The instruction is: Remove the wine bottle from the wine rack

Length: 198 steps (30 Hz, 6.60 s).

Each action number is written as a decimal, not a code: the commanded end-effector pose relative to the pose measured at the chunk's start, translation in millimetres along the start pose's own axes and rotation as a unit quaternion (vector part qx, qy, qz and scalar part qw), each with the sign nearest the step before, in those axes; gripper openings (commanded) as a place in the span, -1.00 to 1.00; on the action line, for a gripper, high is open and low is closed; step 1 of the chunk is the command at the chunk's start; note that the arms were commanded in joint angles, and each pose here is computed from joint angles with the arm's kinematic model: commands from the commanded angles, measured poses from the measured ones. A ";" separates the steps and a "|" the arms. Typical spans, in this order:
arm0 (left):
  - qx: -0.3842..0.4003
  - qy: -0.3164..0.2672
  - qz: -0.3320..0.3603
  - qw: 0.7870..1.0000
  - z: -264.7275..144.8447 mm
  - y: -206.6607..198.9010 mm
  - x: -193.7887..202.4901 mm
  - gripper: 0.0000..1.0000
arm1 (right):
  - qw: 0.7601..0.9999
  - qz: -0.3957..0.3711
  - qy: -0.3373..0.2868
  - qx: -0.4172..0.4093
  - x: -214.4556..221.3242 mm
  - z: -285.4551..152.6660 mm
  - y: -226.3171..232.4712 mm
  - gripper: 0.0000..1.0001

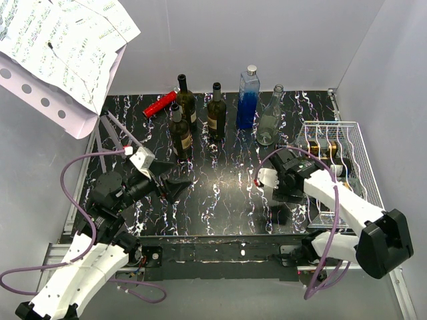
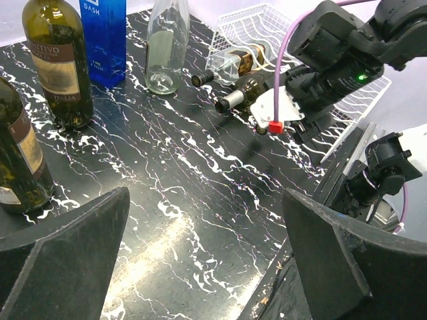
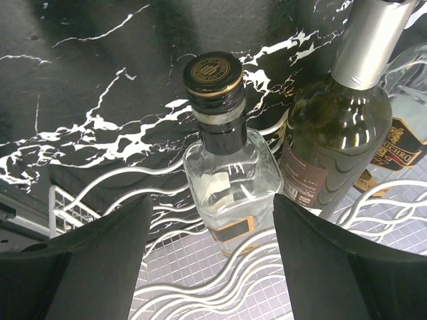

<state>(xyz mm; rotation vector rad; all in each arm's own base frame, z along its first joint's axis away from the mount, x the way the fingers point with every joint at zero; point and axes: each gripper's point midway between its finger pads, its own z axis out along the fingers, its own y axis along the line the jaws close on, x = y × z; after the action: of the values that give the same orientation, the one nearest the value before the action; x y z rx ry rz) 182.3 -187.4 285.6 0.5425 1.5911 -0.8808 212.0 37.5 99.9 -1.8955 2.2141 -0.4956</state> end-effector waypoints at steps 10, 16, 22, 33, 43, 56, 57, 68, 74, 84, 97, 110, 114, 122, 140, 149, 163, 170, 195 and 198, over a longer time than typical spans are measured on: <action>0.008 -0.018 0.012 1.000 -7.3 -7.2 -8.0 0.96 | 0.999 0.000 -0.003 -0.036 -7.8 32.9 -3.7 0.49; 0.007 -0.017 0.013 1.000 -7.4 -7.6 -7.5 0.96 | 0.999 0.013 -0.010 -0.047 -10.1 48.1 -3.6 0.39; 0.003 -0.021 0.015 1.000 -8.3 -6.6 -9.1 0.96 | 0.999 0.014 -0.003 -0.049 -9.2 61.1 -2.9 0.36; 0.002 -0.024 0.017 1.000 -9.0 -6.7 -10.1 0.96 | 1.000 0.024 -0.005 -0.015 0.8 71.5 -10.6 0.31; 0.000 -0.028 0.018 0.999 -10.9 -6.9 -11.7 0.96 | 0.999 0.033 -0.016 -0.034 -3.5 69.9 -8.3 0.15; 0.000 -0.028 0.018 0.999 -10.4 -7.0 -11.7 0.96 | 0.997 0.031 -0.065 -0.018 -9.0 41.1 -4.2 -0.48; 0.000 -0.029 0.018 0.999 -10.4 -6.8 -11.8 0.96 | 0.997 0.029 -0.066 -0.018 -8.2 38.9 -2.7 -0.55; -0.001 -0.027 0.017 0.999 -9.1 -5.7 -10.7 0.96 | 0.995 0.011 -0.101 -0.014 -17.1 10.9 9.2 -0.97; -0.004 -0.026 0.015 1.000 -9.0 -4.9 -10.6 0.96 | 0.996 -0.007 -0.094 -0.003 -25.8 13.1 6.8 -0.97; -0.009 -0.026 0.015 1.000 -8.9 -3.2 -10.6 0.96 | 0.993 -0.026 -0.110 -0.034 -57.3 10.4 23.5 -0.97; -0.012 -0.024 0.015 1.000 -8.4 -1.6 -10.0 0.96 | 0.990 -0.051 -0.123 -0.051 -87.7 -1.5 39.7 -0.97; -0.031 -0.026 0.013 0.999 -9.1 4.4 -11.0 0.96 | 0.984 -0.071 -0.145 -0.069 -129.1 -15.4 54.9 -0.97; -0.052 -0.033 0.014 0.998 -12.3 10.6 -13.8 0.96 | 0.981 -0.077 -0.160 -0.072 -143.1 -25.9 58.3 -0.97; -0.100 -0.056 0.015 0.993 -22.4 23.8 -22.8 0.96 | 0.966 -0.081 -0.233 -0.079 -177.0 -64.1 62.6 -0.97; -0.117 -0.071 0.015 0.990 -29.5 27.8 -26.4 0.96 | 0.882 0.113 -0.457 -0.030 -240.5 -187.3 11.5 -0.97; -0.113 -0.077 0.016 0.991 -32.1 25.1 -27.5 0.96 | 0.769 0.236 -0.595 -0.008 -271.4 -243.4 -23.5 -0.97; -0.205 -0.122 0.025 0.971 -56.6 51.6 -42.9 0.96 | 0.694 0.341 -0.630 0.068 -326.8 -255.8 -102.0 -0.97; -0.223 -0.138 0.025 0.965 -65.4 55.5 -48.0 0.96 | 0.680 0.359 -0.625 0.131 -334.0 -244.7 -158.1 -0.97; -0.221 -0.131 0.027 0.966 -61.3 56.1 -45.7 0.96 | 0.619 0.434 -0.633 0.164 -339.6 -203.1 -228.8 -0.58; -0.220 -0.130 0.027 0.966 -60.6 56.3 -45.2 0.96 | 0.620 0.436 -0.632 0.165 -335.1 -202.9 -226.4 -0.27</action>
<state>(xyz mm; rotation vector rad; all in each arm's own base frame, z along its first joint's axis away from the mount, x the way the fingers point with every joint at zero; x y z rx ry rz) 192.9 -99.6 323.7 0.1400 1.4413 -0.5266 398.7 369.9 254.8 -0.5385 1.6901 0.4006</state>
